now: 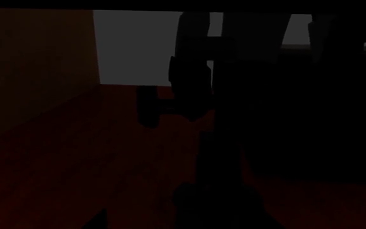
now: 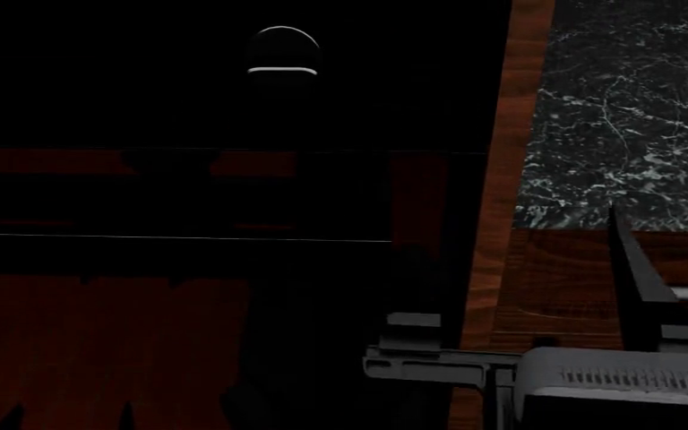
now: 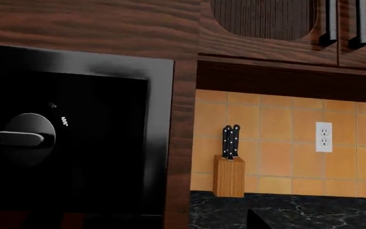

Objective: Press the start button on the microwave

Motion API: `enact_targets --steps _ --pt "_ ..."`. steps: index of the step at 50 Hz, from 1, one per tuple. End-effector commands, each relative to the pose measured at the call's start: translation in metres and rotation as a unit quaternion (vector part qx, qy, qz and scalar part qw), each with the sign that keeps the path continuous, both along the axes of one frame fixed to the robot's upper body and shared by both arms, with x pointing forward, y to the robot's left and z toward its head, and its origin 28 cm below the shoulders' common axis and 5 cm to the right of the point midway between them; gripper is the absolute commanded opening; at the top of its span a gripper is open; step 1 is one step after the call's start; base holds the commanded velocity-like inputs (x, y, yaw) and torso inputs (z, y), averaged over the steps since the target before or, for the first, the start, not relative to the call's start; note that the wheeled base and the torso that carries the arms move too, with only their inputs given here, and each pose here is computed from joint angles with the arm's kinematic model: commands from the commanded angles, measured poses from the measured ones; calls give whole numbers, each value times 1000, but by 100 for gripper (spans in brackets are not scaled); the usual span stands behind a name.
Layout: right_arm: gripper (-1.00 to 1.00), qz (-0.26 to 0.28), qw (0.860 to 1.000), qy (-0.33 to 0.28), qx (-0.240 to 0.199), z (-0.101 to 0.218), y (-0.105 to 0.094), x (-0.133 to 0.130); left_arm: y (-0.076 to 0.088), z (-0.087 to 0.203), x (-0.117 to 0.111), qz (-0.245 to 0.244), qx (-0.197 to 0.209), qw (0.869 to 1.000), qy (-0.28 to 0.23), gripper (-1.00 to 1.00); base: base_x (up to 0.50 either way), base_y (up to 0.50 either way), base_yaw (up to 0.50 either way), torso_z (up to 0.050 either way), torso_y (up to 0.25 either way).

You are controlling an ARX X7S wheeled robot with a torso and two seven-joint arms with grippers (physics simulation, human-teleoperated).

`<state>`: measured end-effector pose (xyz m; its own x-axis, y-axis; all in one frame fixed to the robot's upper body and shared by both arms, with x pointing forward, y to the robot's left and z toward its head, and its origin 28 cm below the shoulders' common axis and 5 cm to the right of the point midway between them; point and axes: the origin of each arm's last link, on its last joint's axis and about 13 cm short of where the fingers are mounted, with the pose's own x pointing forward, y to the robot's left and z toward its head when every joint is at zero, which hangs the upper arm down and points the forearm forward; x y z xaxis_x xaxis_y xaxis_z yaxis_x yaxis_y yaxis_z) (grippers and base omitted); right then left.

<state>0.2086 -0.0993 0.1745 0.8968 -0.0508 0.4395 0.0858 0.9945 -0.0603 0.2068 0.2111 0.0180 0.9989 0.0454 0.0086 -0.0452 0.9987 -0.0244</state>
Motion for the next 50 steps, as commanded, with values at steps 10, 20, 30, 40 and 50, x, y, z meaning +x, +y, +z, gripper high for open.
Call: enact_targets --steps 10,20,30,40,50 --pt "100 52 998 -41 -16 129 -8 2 2 2 -1 4 2 1000 -1 100 0 0 0 0 0" --pt "100 59 995 -62 -51 186 -5 8 3 0 -2 4 4 1000 0 100 0 0 0 0 0" --pt "100 53 993 -59 -87 229 1 18 2 2 -3 3 7 1000 -7 100 0 0 0 0 0" --pt "100 69 990 -61 -106 270 13 26 3 1 -4 4 7 1000 -9 100 0 0 0 0 0" --pt "100 79 991 -39 -105 295 17 41 2 3 -3 0 10 1000 -7 100 0 0 0 0 0"
